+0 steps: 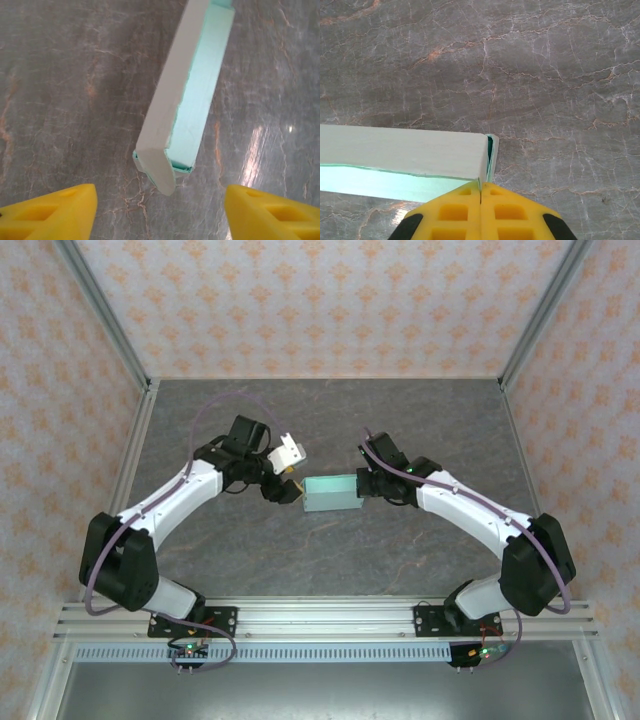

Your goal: Fold the paper box

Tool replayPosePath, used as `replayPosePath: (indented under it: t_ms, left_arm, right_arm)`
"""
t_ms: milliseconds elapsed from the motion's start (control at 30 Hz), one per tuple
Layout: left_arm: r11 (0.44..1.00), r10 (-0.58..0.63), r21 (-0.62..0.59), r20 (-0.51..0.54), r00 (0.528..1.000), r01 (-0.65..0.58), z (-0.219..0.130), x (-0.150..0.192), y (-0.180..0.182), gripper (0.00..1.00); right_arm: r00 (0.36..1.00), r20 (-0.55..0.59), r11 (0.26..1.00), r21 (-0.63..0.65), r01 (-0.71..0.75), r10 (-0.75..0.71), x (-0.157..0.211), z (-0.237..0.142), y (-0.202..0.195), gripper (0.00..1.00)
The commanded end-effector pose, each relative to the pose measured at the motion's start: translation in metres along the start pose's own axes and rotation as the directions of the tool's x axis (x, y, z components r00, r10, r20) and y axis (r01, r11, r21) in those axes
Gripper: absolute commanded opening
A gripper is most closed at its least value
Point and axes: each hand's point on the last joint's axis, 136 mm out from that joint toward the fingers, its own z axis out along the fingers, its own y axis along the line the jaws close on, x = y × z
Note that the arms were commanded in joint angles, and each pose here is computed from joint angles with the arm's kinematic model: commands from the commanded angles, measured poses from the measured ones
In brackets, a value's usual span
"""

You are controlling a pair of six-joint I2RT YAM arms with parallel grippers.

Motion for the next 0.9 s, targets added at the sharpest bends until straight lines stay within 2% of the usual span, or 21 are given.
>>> replayPosePath:
  t_ms: [0,100,300,433,567,867]
  left_arm:
    - [0.983,-0.16,-0.086,0.035,0.987,0.162,-0.004,-0.006,0.011,0.64]
    - [0.974,-0.181,-0.14,-0.009,0.983,0.178,-0.002,0.0,0.011,0.61]
    - [0.976,-0.179,-0.14,-0.06,0.982,0.169,0.009,0.0,0.002,0.53]
    - [0.976,-0.176,-0.146,-0.107,0.979,0.16,0.015,0.001,0.002,0.4]
    - [0.976,-0.178,-0.144,-0.112,0.978,0.161,0.017,0.0,0.0,0.28]
    - [0.967,-0.213,-0.164,-0.1,0.972,0.196,0.018,-0.005,0.001,0.12]
  right_arm:
    - [1.0,0.02,1.0,0.024,-0.001,0.001,-0.005,-0.01,-0.002,0.01]
    - [1.0,0.019,1.0,0.021,0.001,-0.001,-0.005,-0.01,-0.001,0.01]
    - [1.0,0.021,1.0,0.022,0.001,-0.001,-0.005,-0.01,-0.002,0.01]
    - [1.0,0.022,1.0,0.018,-0.002,0.001,-0.006,-0.01,-0.001,0.01]
    - [1.0,0.021,1.0,0.018,0.0,-0.001,-0.005,-0.009,-0.001,0.01]
    - [1.0,0.022,1.0,0.013,0.001,-0.002,-0.006,-0.009,0.002,0.01]
